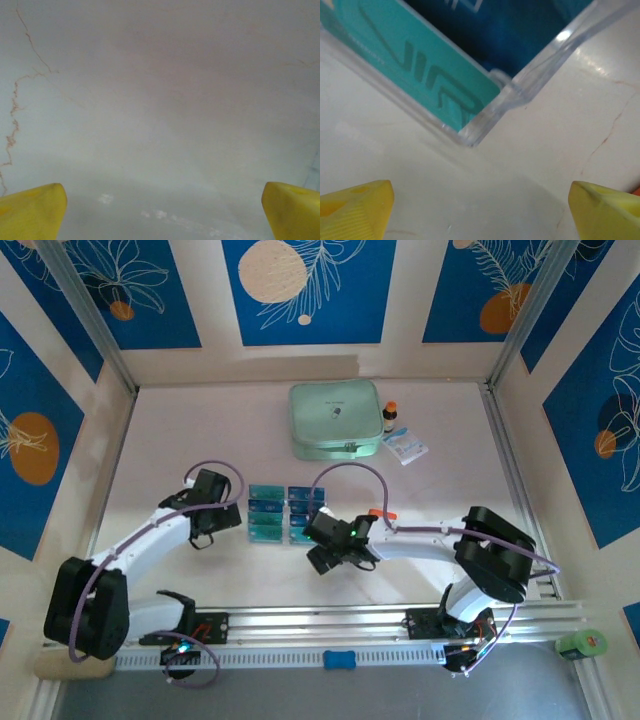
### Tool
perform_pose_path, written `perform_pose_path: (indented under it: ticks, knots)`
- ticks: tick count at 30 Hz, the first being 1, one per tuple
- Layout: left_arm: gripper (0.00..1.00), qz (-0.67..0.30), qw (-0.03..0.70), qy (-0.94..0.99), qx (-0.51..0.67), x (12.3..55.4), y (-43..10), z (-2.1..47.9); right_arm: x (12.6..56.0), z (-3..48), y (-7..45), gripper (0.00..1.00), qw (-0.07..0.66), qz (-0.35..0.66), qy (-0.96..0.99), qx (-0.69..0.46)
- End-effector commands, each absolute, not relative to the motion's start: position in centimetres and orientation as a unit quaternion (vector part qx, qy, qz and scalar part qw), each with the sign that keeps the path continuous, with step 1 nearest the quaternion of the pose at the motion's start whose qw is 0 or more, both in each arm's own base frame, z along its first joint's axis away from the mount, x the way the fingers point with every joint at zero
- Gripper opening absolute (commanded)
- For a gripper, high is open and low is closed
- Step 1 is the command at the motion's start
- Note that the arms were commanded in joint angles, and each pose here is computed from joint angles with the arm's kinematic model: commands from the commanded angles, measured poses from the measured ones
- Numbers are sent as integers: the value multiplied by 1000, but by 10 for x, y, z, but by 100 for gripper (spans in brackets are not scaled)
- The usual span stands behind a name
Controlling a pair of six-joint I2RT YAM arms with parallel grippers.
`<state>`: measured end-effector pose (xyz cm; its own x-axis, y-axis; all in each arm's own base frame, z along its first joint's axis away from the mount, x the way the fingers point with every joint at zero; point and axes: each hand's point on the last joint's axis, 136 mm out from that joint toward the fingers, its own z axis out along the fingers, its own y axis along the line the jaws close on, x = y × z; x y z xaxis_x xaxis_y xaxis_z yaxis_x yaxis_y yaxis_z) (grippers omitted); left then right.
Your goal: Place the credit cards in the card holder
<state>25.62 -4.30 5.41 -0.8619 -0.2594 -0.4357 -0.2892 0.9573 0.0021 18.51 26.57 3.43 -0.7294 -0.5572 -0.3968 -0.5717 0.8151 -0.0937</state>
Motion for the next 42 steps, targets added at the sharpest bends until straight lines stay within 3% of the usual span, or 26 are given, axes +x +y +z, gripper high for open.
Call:
perform_pose_path:
  ticks: [1,19,42]
  knots:
    - [100,42,237,959,-148,266,-45,60,203,45,271,91,248,-8,922,-298]
    - [100,34,225,966,-124,287,-72,40,249,37,246,91,267,-82,925,-257]
    - [100,37,234,970,-49,364,-157,37,308,33,181,91,250,-87,953,-149]
